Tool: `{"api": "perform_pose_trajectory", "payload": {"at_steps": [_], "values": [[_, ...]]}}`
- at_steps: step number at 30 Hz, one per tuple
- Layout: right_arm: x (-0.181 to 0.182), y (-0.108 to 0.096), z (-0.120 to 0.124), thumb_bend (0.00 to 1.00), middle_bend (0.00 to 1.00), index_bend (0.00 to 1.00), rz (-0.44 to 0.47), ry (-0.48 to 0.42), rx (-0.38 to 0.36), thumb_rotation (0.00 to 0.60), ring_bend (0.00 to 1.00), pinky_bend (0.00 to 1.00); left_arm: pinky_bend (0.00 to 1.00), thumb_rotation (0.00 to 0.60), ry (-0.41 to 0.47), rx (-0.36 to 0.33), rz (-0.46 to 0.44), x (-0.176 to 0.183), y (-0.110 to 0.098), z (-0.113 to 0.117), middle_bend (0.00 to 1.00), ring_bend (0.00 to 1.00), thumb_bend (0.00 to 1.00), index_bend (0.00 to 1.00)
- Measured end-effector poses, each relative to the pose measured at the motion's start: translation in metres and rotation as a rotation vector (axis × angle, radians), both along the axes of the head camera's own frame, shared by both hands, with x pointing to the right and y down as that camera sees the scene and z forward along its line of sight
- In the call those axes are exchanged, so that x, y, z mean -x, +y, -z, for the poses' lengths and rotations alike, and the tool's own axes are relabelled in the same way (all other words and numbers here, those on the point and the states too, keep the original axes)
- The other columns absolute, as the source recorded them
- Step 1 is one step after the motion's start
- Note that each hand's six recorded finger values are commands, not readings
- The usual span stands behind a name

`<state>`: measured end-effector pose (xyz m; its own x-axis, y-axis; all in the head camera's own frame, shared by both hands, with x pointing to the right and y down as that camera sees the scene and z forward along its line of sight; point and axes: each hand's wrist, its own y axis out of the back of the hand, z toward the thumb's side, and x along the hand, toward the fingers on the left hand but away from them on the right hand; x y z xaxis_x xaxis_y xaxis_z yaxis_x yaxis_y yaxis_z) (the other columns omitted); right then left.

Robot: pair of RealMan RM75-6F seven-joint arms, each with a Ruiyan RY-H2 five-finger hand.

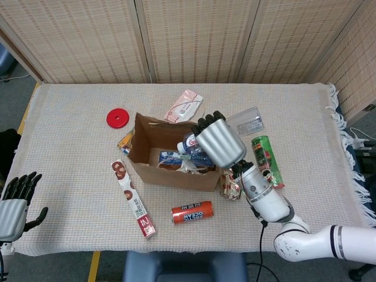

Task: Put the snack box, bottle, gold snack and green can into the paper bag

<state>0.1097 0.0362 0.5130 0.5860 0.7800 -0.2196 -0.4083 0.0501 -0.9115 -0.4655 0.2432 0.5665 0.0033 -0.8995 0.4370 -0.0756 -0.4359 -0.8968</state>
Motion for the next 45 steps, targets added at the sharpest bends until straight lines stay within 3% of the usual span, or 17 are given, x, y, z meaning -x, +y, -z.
{"api": "perform_pose_trajectory", "payload": {"at_steps": [5,7,11,19,31,36,41,45], "values": [[0.020,0.005,-0.014,0.12,0.29,0.09,0.009,0.028,-0.017,0.600,0.21,0.32,0.00,0.600,0.003,0.001,-0.001,0.000,0.000,0.000,0.00,0.00,0.35,0.00],[0.021,0.004,-0.014,0.08,0.21,0.01,-0.004,0.034,-0.028,0.600,0.15,0.26,0.00,0.600,0.003,0.001,-0.001,0.000,0.000,0.000,0.00,0.00,0.35,0.00],[0.017,0.000,-0.009,0.03,0.14,0.00,-0.044,0.029,-0.052,0.600,0.09,0.22,0.00,0.600,0.002,0.001,-0.002,0.000,0.000,0.000,0.00,0.00,0.35,0.00],[-0.004,-0.004,0.006,0.02,0.13,0.00,-0.089,0.001,-0.054,0.600,0.09,0.22,0.00,0.600,-0.001,0.000,-0.001,0.000,0.000,0.000,0.00,0.00,0.35,0.00],[-0.086,0.011,0.018,0.02,0.13,0.00,-0.135,-0.044,-0.024,0.600,0.09,0.22,0.00,0.600,-0.010,-0.002,-0.002,0.000,0.000,0.000,0.00,0.00,0.35,0.00],[-0.138,0.035,0.008,0.02,0.13,0.00,-0.224,-0.087,0.100,0.600,0.08,0.18,0.00,0.600,-0.016,-0.004,-0.001,-0.001,0.001,0.000,0.00,0.00,0.35,0.00],[-0.176,0.069,-0.024,0.00,0.03,0.00,-0.379,-0.108,0.341,0.600,0.00,0.04,0.00,0.600,-0.021,-0.007,0.000,-0.002,0.001,0.000,0.00,0.00,0.35,0.00],[-0.186,0.095,-0.058,0.00,0.02,0.00,-0.462,-0.076,0.508,0.600,0.00,0.03,0.00,0.600,-0.019,-0.007,0.002,-0.001,0.001,0.000,0.00,0.00,0.35,0.00]]}}
